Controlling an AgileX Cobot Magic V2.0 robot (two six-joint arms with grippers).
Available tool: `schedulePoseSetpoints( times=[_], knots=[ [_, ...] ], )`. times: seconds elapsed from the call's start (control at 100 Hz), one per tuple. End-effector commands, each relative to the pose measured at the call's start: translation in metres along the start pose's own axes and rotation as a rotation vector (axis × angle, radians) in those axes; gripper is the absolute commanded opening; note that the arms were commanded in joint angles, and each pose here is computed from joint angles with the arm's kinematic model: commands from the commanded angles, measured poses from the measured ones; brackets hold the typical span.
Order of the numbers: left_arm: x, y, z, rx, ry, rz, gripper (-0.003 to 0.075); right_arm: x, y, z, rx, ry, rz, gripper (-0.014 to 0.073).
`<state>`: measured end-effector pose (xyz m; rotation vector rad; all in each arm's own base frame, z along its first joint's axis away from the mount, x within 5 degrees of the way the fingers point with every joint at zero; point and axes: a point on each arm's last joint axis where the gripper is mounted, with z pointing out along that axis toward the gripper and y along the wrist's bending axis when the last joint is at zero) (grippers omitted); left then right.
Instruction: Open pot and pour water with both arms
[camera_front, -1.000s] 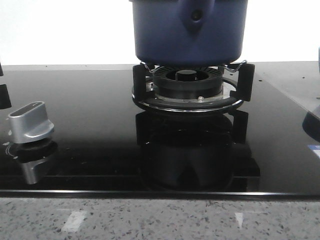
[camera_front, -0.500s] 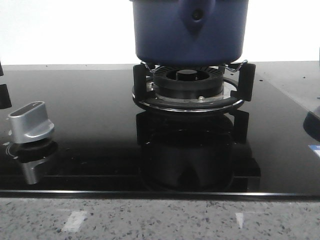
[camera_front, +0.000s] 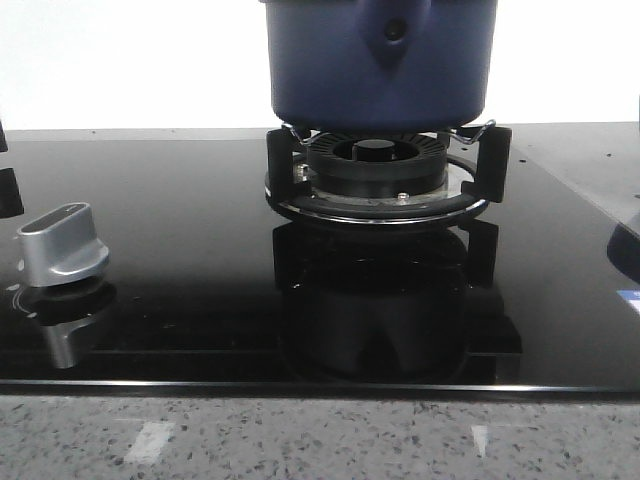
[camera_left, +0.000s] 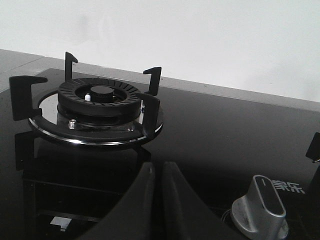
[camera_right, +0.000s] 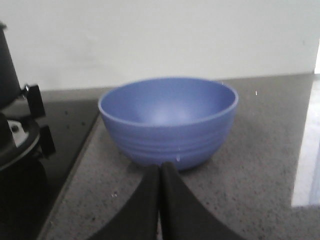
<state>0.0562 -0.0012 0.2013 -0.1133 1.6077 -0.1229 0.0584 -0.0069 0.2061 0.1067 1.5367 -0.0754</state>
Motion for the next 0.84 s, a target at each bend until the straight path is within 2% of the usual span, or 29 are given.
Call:
schedulePoseSetpoints(
  times=[0.0, 0.11, 0.83],
  knots=[
    [0.0025, 0.0013, -0.0007, 0.001, -0.070, -0.020, -0.0020, 0.0052, 0.0000, -0.0039, -0.002, -0.034, -0.012, -0.0047],
    [0.0025, 0.0013, -0.0007, 0.001, -0.070, -0.020, -0.0020, 0.0087, -0.0004, -0.0034, 0.003, 0.001, -0.015, -0.0047],
    [0.0025, 0.0013, -0.0007, 0.001, -0.070, -0.020, -0.0020, 0.0079, -0.0004, -0.0034, 0.003, -0.003, -0.015, -0.0047]
  ],
)
